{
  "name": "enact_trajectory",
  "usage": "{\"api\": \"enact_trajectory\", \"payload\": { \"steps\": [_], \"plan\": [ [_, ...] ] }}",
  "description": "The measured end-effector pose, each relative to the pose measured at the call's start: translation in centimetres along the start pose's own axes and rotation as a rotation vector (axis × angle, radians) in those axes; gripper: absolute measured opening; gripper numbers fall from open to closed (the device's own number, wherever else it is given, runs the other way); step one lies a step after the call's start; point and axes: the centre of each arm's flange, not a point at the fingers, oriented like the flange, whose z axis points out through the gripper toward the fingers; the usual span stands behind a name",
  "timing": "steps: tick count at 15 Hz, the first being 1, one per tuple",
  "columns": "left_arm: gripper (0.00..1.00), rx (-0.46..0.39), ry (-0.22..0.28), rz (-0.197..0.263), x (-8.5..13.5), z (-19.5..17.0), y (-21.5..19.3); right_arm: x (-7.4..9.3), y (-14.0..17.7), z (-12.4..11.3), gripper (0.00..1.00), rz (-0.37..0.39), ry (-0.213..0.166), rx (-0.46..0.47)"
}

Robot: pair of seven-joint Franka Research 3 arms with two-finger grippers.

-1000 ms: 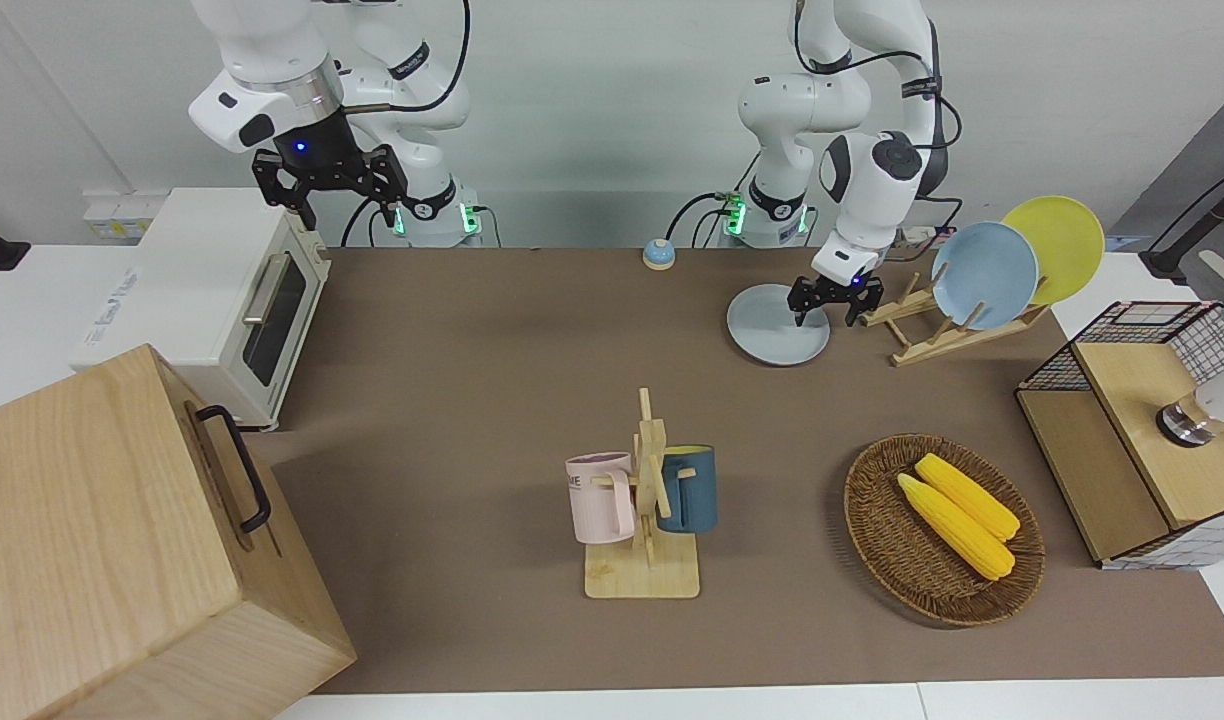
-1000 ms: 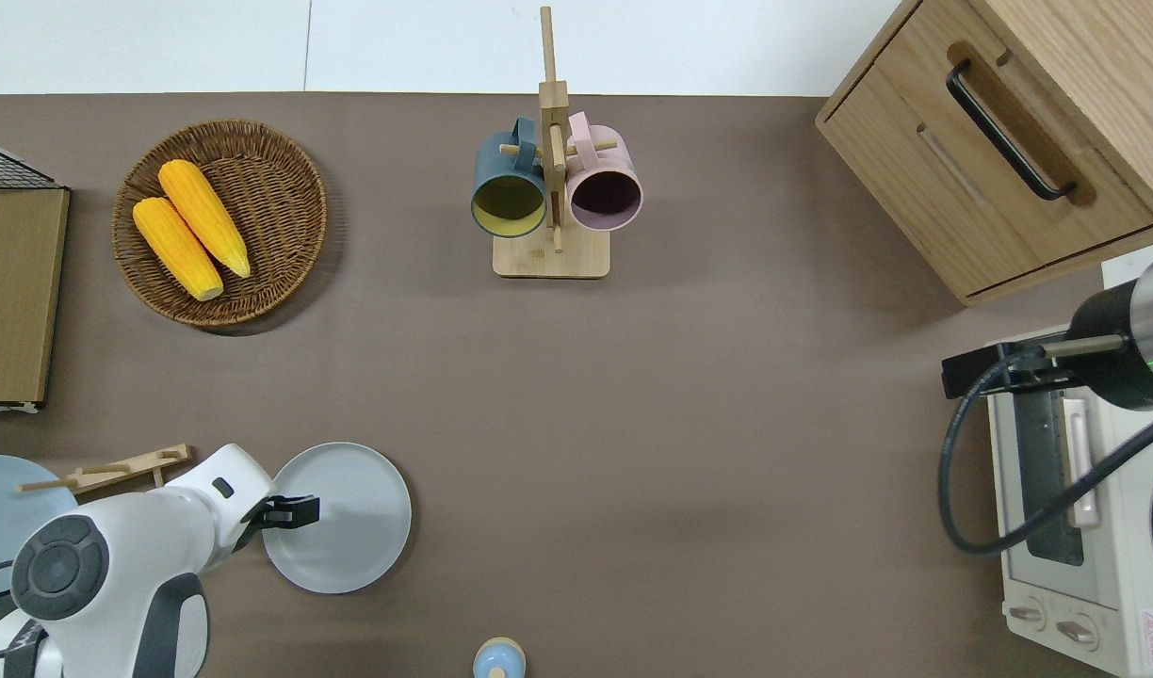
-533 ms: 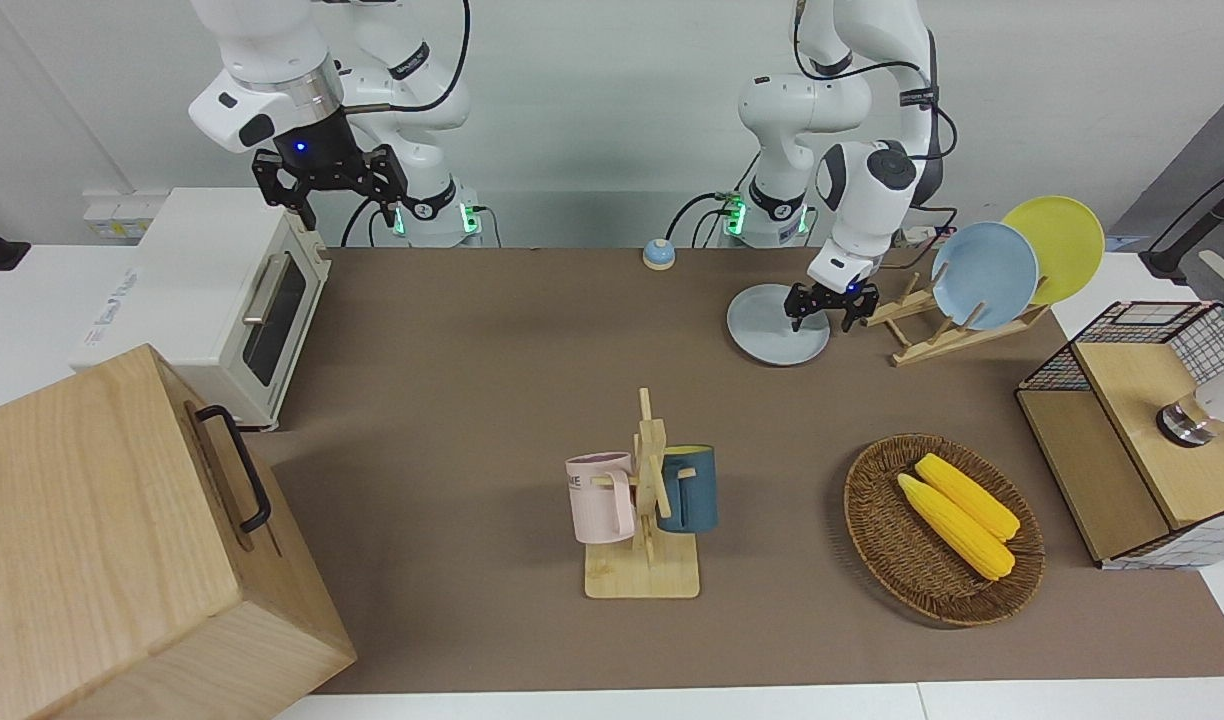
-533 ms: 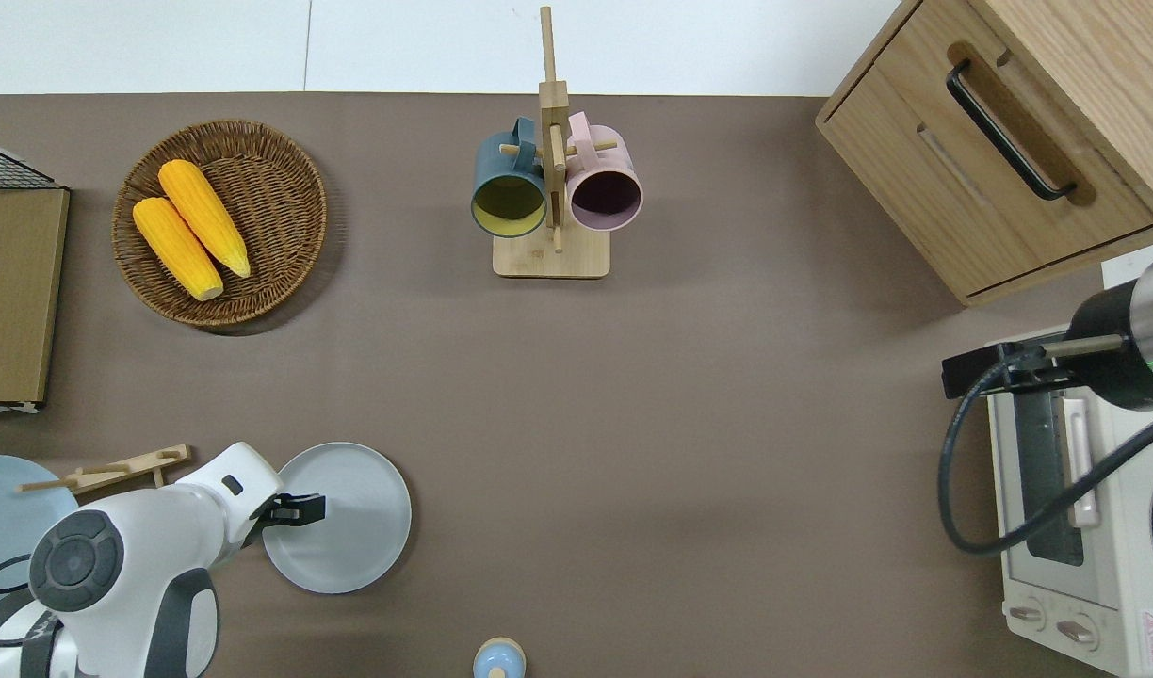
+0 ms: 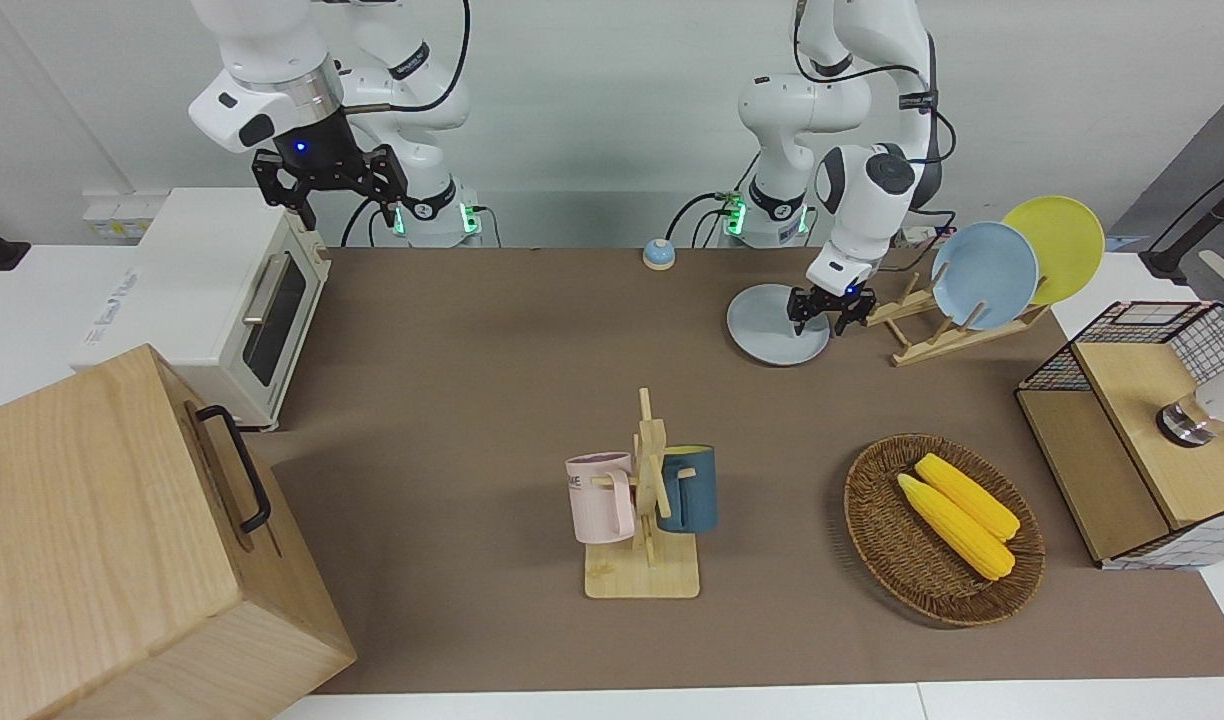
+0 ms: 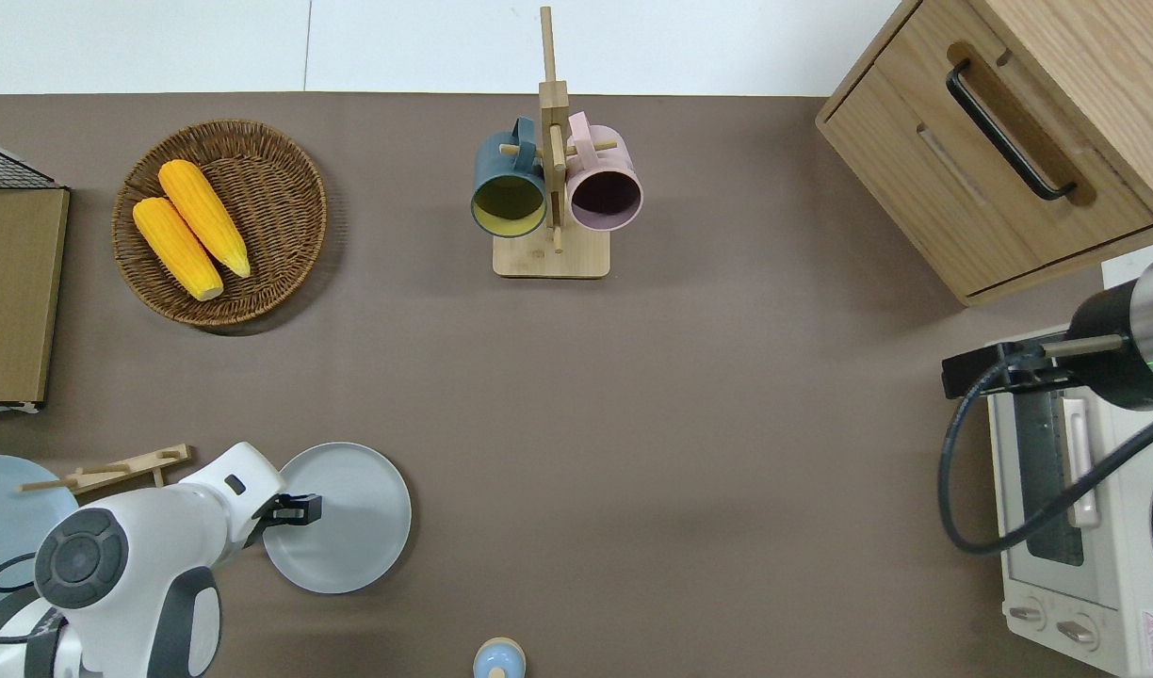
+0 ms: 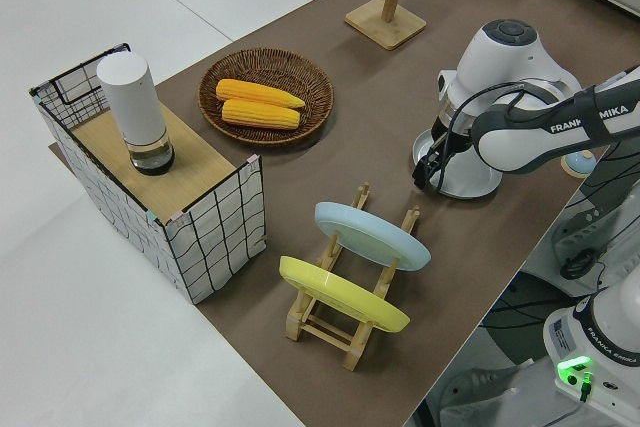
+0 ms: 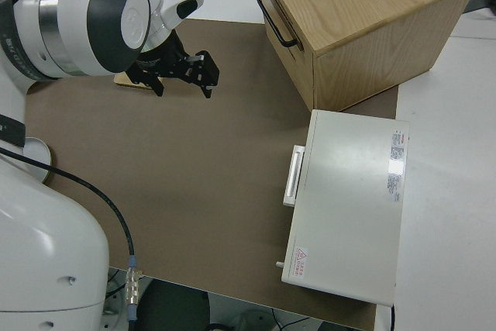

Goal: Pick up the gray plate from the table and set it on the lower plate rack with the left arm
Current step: 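Close the left gripper on the gray plate's rim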

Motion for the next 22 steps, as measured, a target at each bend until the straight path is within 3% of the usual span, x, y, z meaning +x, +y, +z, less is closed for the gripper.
{"api": "enact_trajectory", "payload": {
  "steps": [2, 6, 7, 10, 11, 22],
  "plan": [
    [0.66, 0.000, -0.002, 0.000, -0.06, 0.13, 0.00, 0.00, 0.00, 0.00, 0.99, 0.000, 0.000, 0.000],
    [0.54, 0.000, -0.006, -0.001, -0.08, 0.54, -0.01, 0.00, 0.00, 0.00, 0.99, 0.000, 0.000, 0.000],
    [0.47, 0.000, -0.005, -0.002, -0.04, 0.53, -0.05, 0.00, 0.00, 0.00, 0.99, 0.000, 0.000, 0.000],
    [0.12, -0.001, -0.001, -0.005, 0.01, 0.40, -0.18, 0.00, 0.00, 0.00, 0.99, 0.000, 0.000, 0.000],
    [0.08, -0.001, 0.001, -0.001, 0.00, 0.26, -0.07, 0.00, 0.00, 0.00, 0.99, 0.000, 0.000, 0.000],
    [0.05, 0.000, 0.001, 0.012, -0.04, -0.16, 0.13, 0.00, 0.00, 0.00, 0.99, 0.000, 0.000, 0.000]
  ]
}}
